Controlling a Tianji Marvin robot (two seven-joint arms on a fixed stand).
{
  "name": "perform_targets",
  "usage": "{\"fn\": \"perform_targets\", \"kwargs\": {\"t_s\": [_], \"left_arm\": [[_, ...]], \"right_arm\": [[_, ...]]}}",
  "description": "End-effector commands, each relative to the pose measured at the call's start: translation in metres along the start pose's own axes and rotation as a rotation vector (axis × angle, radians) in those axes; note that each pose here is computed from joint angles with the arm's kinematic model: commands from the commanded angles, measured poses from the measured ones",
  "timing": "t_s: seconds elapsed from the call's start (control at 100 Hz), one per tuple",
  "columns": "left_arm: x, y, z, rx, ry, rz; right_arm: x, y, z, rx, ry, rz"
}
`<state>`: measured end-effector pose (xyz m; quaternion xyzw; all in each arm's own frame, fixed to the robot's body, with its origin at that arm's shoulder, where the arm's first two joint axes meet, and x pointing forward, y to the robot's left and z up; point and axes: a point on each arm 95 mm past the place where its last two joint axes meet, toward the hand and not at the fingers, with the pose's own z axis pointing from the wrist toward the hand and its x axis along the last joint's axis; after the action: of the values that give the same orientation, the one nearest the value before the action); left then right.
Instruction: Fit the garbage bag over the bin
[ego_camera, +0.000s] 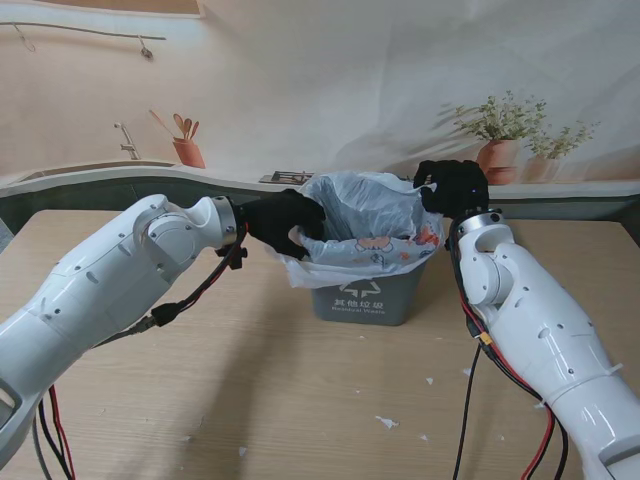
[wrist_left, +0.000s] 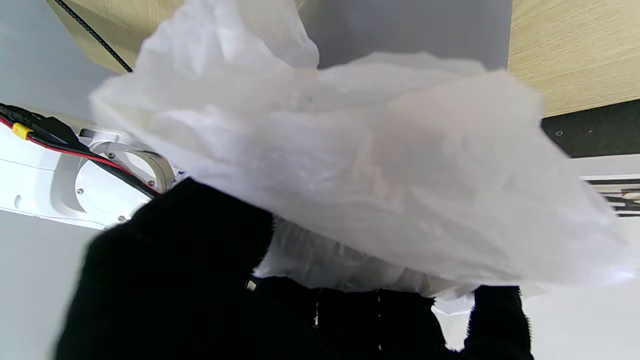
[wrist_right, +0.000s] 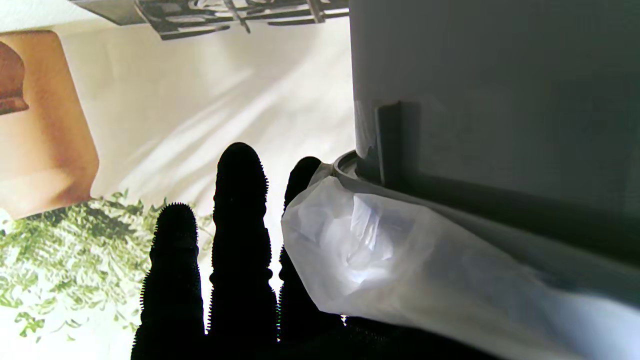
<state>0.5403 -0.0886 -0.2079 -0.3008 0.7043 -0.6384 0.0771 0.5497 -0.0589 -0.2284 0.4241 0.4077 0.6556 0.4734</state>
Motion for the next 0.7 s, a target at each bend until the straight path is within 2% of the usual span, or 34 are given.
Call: {"fn": "perform_targets", "kwargs": {"t_s": [0.0, 0.21, 0.26, 0.31, 0.36, 0.45, 0.56, 0.69], "left_arm": [[-0.005, 0.017, -0.002, -0.054, -0.015, -0.013], [-0.005, 0.017, -0.002, -0.062, -0.012, -0.008], [-0.005, 0.018, -0.003, -0.07, -0.012, -0.004], [-0.006, 0.018, -0.004, -0.075, -0.014, 0.001], [-0.006, 0.019, -0.005, -0.078, -0.017, 0.002], [-0.007, 0.019, -0.007, -0.082, -0.023, 0.006], [-0.007, 0.018, -0.008, -0.087, -0.027, 0.019], [-0.006, 0.016, -0.009, -0.091, -0.021, 0.023]], "right_arm": [[-0.016, -0.03, -0.015, 0.101, -0.05, -0.038], [-0.024, -0.058, -0.02, 0.139, -0.148, 0.007], [-0.022, -0.063, -0.022, 0.14, -0.205, 0.088], [-0.02, -0.067, -0.026, 0.129, -0.261, 0.215], [-0.018, -0.068, -0.029, 0.108, -0.289, 0.304], [-0.017, -0.064, -0.034, 0.07, -0.25, 0.357], [-0.015, -0.051, -0.037, 0.025, -0.201, 0.411], [-0.016, -0.039, -0.037, -0.014, -0.175, 0.421]]}}
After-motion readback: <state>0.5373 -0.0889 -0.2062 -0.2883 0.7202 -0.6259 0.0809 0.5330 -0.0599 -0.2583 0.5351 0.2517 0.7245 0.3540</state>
